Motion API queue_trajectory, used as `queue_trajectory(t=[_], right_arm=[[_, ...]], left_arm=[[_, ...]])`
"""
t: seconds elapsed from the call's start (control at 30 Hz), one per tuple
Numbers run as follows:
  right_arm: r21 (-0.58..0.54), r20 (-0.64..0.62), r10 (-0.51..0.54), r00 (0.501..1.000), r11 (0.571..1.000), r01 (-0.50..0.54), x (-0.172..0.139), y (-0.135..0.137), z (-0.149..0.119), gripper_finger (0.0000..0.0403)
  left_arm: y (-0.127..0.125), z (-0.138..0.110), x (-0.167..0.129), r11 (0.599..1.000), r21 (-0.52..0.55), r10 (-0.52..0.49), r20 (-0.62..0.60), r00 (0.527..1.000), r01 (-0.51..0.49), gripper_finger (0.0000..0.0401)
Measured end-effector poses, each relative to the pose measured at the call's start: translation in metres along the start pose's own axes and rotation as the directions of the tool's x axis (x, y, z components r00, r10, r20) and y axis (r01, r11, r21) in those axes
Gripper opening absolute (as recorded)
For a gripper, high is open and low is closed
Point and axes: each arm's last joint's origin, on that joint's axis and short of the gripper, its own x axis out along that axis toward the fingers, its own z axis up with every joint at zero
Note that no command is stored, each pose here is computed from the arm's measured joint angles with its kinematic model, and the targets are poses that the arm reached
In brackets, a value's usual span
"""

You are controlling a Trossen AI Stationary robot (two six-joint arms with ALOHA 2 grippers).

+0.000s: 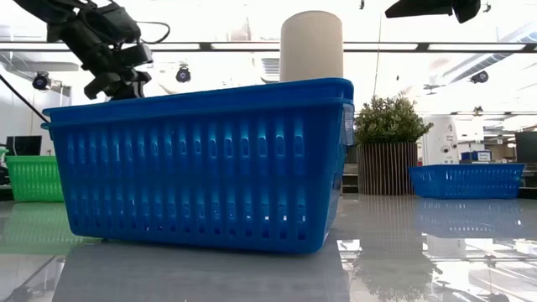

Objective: Stack baskets by color
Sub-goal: Stack the right white bin on the white bins

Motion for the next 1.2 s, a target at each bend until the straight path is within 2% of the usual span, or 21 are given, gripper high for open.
queue_trajectory(t=[0.17,0.57,0.67,0.77,0.9,1.0,1.1,1.2], right_arm=[[0.0,0.0,0.0,1.0,1.0,0.0,0.0,0.0,0.0,0.0233],[0.0,0.0,0.0,1.0,1.0,0.0,0.0,0.0,0.0,0.0233],[0.0,0.0,0.0,1.0,1.0,0.0,0.0,0.0,0.0,0.0233],[-0.001,0.0,0.0,1.0,1.0,0.0,0.0,0.0,0.0,0.0233],[-0.007,0.0,0.0,1.0,1.0,0.0,0.0,0.0,0.0,0.0233],[-0.017,0.0,-0.001,1.0,1.0,0.001,0.0,0.0,0.0,0.0233],[-0.033,0.0,-0.001,1.0,0.999,0.001,0.0,0.0,0.0,0.0233],[-0.053,-0.003,-0.001,1.0,0.999,0.001,0.0,0.0,-0.001,0.0233]], left_arm=[[-0.002,0.0,-0.005,1.0,-0.006,0.01,0.012,1.0,-0.01,0.0011],[-0.001,0.002,-0.006,1.0,-0.005,0.016,0.021,1.0,-0.016,0.0114],[0.001,0.007,-0.011,0.997,-0.067,0.029,0.045,0.999,-0.026,0.0126],[0.006,0.016,-0.017,0.978,-0.206,0.055,0.086,0.995,-0.036,0.013],[0.013,0.031,-0.023,0.887,-0.461,0.083,0.128,0.988,-0.015,0.013],[0.012,0.042,-0.016,0.805,-0.593,0.086,0.105,0.991,-0.007,0.013],[0.009,0.054,-0.004,0.704,-0.705,0.156,0.036,0.987,-0.085,0.013],[0.002,0.067,0.008,0.659,-0.729,0.213,-0.051,0.976,-0.182,0.0129]])
